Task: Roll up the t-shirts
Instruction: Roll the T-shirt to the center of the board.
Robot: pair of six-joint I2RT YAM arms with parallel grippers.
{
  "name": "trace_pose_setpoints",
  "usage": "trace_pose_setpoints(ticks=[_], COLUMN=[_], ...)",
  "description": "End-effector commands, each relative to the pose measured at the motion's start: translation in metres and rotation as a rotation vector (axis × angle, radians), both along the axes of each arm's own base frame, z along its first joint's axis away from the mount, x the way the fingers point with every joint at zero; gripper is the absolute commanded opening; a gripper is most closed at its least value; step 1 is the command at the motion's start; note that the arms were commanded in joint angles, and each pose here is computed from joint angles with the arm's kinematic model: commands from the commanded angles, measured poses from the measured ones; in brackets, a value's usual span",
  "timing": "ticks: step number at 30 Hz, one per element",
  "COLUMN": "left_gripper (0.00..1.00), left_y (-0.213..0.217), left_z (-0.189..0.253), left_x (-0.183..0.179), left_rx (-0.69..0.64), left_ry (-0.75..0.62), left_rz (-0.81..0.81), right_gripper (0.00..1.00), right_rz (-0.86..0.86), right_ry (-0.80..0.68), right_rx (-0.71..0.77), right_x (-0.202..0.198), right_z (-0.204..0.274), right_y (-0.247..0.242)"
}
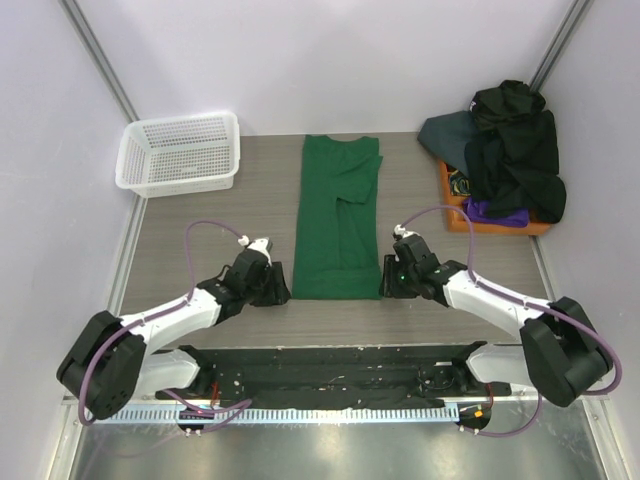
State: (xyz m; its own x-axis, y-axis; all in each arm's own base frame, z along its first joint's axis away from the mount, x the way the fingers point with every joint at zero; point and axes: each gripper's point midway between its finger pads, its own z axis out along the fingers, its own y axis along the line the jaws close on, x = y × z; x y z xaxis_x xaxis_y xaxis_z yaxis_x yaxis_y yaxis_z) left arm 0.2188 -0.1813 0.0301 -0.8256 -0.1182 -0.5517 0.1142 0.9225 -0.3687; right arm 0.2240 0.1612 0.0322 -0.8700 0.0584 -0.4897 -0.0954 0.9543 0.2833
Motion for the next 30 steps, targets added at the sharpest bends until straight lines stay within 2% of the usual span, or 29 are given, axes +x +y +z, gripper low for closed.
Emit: trace_pose_setpoints(ticks=[1, 8, 16, 23, 28, 30], left_gripper=[0.52, 0.52, 0.46, 0.44, 0.36, 0.33], left_y=[-0.021, -0.033, -0.033, -0.038, -0.042, -0.043], left_z=[0.011, 0.008, 0.007, 0.003, 0.001, 0.001], left_x=[0.014, 0.016, 0.012, 0.008, 0.004, 0.002], left_rx=[-0.069, -0.089, -0.097, -0.124, -0.139, -0.144], left_ry=[-0.051, -0.033, -0.022, 0.006, 0.022, 0.024], left_rz=[-0.046, -0.084, -0.090, -0.101, -0.108, -0.118], right_gripper=[0.39, 0.44, 0.46, 0.47, 0.42, 0.33], right_rz=[0.005, 0.027, 0.037, 0.068, 0.076, 0.079], right_ry=[-0.035, -0.038, -0.073, -0.021, 0.010, 0.025], right_rx=[0.011, 0.008, 0.083, 0.067, 0.049, 0.039], right_x=[0.009, 0.006, -0.003, -0.005, -0.002, -0.003], right_z=[-0.002, -0.002, 0.019, 0.001, -0.014, -0.017], right_y=[0.008, 0.010, 0.016, 0.021, 0.025, 0.026])
